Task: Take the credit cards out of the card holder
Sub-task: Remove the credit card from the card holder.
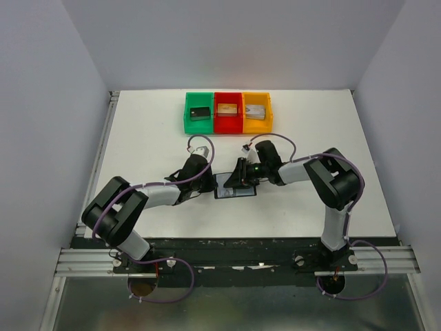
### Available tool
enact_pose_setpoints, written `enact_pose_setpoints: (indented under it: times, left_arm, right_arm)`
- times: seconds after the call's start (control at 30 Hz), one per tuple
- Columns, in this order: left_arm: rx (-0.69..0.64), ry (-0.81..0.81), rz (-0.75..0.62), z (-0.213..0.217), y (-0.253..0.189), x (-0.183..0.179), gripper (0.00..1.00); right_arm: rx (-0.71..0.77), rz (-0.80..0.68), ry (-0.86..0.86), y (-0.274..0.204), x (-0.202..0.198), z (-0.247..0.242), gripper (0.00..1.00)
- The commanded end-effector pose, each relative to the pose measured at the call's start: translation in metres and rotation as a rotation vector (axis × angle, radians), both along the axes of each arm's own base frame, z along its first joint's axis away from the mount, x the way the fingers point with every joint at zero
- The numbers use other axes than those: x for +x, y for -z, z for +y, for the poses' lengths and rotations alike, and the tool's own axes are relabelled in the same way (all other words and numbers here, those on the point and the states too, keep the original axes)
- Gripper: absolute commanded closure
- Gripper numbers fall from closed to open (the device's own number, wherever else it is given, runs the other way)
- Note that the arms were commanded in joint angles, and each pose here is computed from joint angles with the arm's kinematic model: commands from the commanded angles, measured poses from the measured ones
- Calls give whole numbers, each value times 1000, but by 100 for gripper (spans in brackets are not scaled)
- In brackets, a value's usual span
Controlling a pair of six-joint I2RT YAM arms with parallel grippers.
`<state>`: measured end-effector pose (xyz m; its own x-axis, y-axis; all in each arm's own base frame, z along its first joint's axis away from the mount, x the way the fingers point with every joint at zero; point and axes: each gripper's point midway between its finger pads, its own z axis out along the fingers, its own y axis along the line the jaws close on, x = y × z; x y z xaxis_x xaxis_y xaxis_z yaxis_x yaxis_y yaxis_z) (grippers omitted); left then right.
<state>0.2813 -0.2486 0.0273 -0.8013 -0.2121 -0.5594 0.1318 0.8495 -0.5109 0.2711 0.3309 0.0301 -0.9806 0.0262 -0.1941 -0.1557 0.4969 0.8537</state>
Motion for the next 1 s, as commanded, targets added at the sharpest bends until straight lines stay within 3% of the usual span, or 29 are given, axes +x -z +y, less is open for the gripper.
enact_pose_setpoints:
  times: [0.0, 0.27, 0.53, 0.97]
  left_arm:
    - [-2, 92, 70, -12, 18, -25, 100]
    - [-8, 125, 54, -20, 14, -26, 100]
    - [13, 92, 66, -12, 18, -27, 100]
    - [19, 68, 76, -8, 21, -27, 100]
  right_arm:
    - [43, -12, -44, -4, 1, 12, 63]
    - [55, -5, -71, -5, -3, 18, 59]
    - [70, -34, -73, -19, -7, 16, 64]
    - [36, -61, -104, -27, -16, 7, 64]
